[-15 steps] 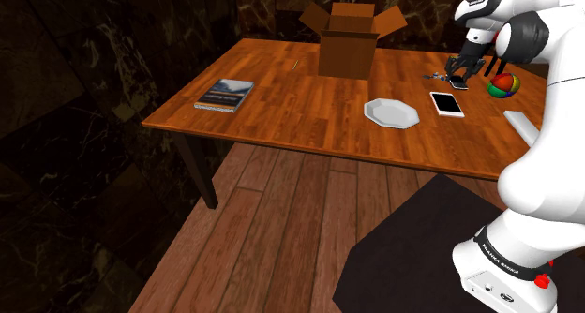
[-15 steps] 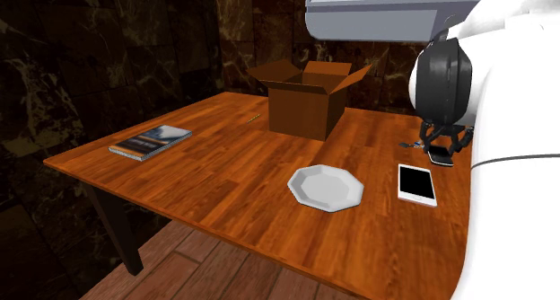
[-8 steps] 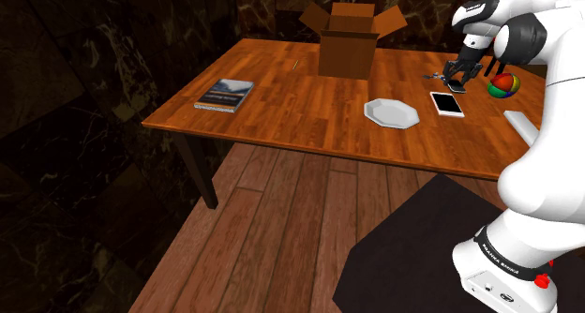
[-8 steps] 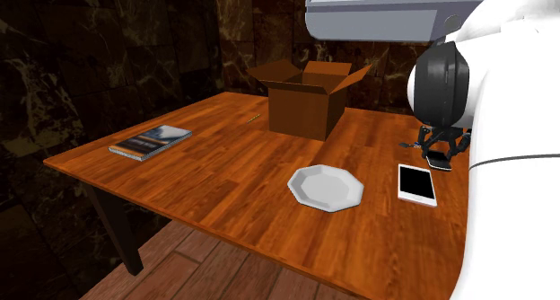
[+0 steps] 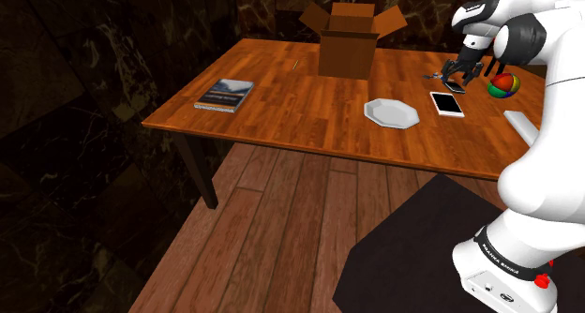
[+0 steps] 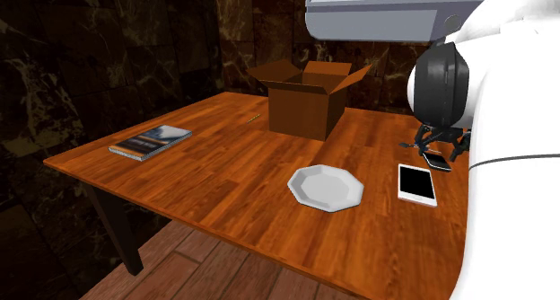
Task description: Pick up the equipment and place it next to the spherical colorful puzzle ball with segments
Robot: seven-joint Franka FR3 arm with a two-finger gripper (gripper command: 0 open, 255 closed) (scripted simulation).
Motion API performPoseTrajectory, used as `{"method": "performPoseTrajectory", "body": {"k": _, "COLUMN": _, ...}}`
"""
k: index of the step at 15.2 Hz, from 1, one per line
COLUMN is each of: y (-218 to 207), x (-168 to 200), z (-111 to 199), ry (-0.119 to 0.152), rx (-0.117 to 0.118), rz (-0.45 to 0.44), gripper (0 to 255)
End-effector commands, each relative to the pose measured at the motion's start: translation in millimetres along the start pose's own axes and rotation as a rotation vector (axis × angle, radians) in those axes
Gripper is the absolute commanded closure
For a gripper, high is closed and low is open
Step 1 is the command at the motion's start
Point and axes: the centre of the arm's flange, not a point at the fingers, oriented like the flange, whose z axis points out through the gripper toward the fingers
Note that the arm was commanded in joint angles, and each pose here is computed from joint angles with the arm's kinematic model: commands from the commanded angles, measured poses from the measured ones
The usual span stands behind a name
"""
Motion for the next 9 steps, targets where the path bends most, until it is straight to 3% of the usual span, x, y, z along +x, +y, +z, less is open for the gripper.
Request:
{"method": "performPoseTrajectory", "body": {"k": 1, "y": 0, "x": 0, "z": 0, "ry": 0.000, "rx": 0.000, "rz": 0.000, "gripper": 0}}
{"method": "performPoseTrajectory", "body": {"k": 2, "y": 0, "x": 0, "z": 0, "ry": 0.000, "rx": 0.000, "rz": 0.000, "gripper": 0}}
{"method": "performPoseTrajectory", "body": {"k": 6, "y": 0, "x": 0, "z": -50, "ry": 0.000, "rx": 0.000, "rz": 0.000, "gripper": 0}}
{"method": "performPoseTrajectory", "body": {"k": 9, "y": 0, "x": 0, "z": -50, "ry": 0.000, "rx": 0.000, "rz": 0.000, "gripper": 0}}
